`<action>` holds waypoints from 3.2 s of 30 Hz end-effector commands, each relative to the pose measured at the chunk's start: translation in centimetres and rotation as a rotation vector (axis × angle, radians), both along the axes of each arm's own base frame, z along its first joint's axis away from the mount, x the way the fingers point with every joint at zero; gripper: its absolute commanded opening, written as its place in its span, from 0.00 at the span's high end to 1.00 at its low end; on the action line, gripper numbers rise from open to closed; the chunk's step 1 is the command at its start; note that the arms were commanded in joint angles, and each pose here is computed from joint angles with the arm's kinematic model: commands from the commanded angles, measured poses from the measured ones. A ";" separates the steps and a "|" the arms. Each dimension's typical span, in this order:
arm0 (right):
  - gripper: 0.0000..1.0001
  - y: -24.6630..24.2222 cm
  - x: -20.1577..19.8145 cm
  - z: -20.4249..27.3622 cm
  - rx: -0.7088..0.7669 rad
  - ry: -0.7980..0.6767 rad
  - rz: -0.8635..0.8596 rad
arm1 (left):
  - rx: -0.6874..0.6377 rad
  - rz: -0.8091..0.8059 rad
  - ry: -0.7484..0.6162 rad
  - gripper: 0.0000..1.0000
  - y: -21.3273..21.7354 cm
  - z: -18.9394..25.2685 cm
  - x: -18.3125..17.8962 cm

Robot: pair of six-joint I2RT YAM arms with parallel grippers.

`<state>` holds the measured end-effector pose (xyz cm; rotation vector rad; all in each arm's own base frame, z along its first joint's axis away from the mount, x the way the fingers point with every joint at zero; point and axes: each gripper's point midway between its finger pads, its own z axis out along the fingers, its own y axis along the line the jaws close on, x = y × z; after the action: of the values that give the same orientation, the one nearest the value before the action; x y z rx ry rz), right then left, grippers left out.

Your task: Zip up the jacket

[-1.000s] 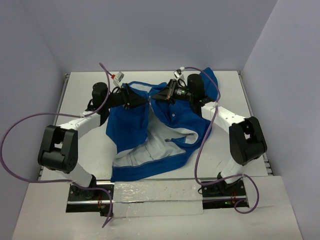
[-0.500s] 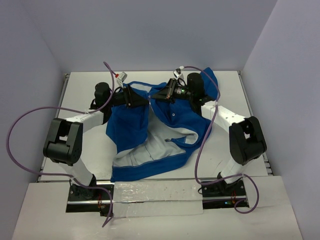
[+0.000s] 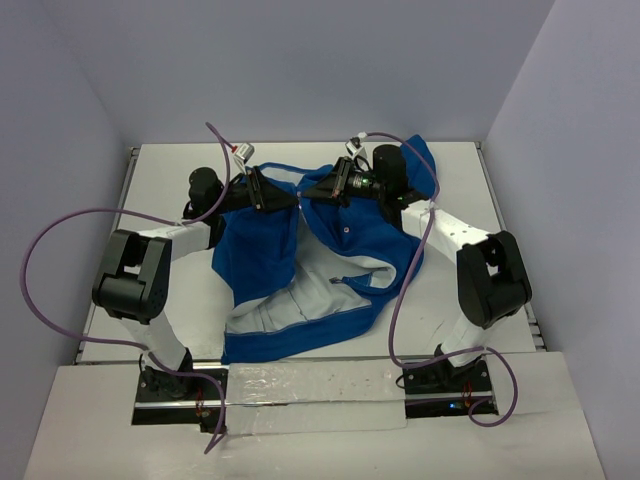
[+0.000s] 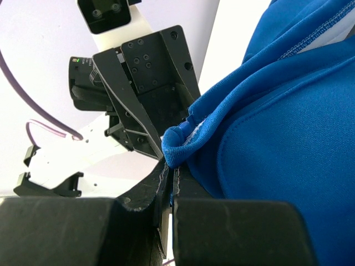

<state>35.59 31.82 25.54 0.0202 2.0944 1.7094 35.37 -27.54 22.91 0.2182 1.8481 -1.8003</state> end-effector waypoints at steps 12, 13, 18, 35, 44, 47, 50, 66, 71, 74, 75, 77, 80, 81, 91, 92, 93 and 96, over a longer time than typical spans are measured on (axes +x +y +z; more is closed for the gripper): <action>1.00 0.1 0.3 3.8 0.056 -0.107 0.030 | -0.003 -0.010 -0.065 0.41 -0.2 0.3 -0.1; 1.00 0.1 0.3 3.8 0.055 -0.106 0.030 | -0.008 -0.010 -0.065 0.43 -0.2 0.4 -0.1; 1.00 0.1 0.3 3.8 0.055 -0.107 0.030 | -0.024 -0.011 -0.058 0.49 -0.1 0.5 -0.3; 1.00 0.0 0.5 3.7 0.040 -0.103 0.019 | -0.018 -0.004 -0.040 0.77 0.0 -0.3 -0.8; 1.00 0.0 0.5 3.6 0.038 -0.102 0.018 | -0.011 0.004 -0.041 0.87 0.0 -0.2 -0.6; 1.00 0.1 0.5 3.5 0.031 -0.102 0.021 | -0.019 0.003 -0.042 0.85 0.0 0.1 -0.7; 1.00 0.1 0.5 3.5 0.030 -0.103 0.022 | -0.031 -0.001 -0.049 0.82 0.0 0.5 -0.7; 1.00 0.2 0.5 3.6 0.035 -0.102 0.023 | -0.045 -0.014 -0.051 0.77 -0.5 1.2 -0.7; 1.00 0.2 0.5 3.5 0.034 -0.095 0.020 | -0.068 -0.022 -0.054 0.79 -0.6 1.7 -0.7; 1.00 0.1 0.4 3.4 0.032 -0.096 0.023 | -0.068 -0.020 -0.052 0.78 -0.7 1.6 -0.6; 1.00 0.1 0.4 3.4 0.032 -0.096 0.023 | -0.067 -0.020 -0.051 0.78 -0.7 1.6 -0.6; 1.00 0.1 0.4 3.4 0.034 -0.094 0.025 | -0.064 -0.019 -0.049 0.78 -0.7 1.5 -0.5; 1.00 0.2 0.4 3.6 0.035 -0.098 0.025 | -0.063 -0.021 -0.051 0.79 -0.8 1.7 -0.4; 1.00 0.2 0.4 3.6 0.035 -0.098 0.026 | -0.063 -0.020 -0.052 0.79 -0.8 1.7 -0.4; 1.00 0.2 0.4 3.7 0.037 -0.100 0.027 | -0.047 -0.014 -0.034 0.94 -0.9 1.0 -0.3; 1.00 0.2 0.4 3.7 0.036 -0.103 0.027 | -0.047 -0.014 -0.033 0.98 -0.9 1.1 -0.3; 1.00 0.2 0.5 3.7 0.034 -0.105 0.026 | -0.048 -0.016 -0.031 1.00 -0.9 1.1 -0.4; 1.00 0.2 0.6 3.7 0.020 -0.119 0.022 | -0.054 -0.022 -0.005 1.00 -0.9 1.0 -0.5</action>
<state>35.83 31.73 25.43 0.0172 2.1128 1.6984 34.53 -28.04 22.39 0.1792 1.8540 -1.8609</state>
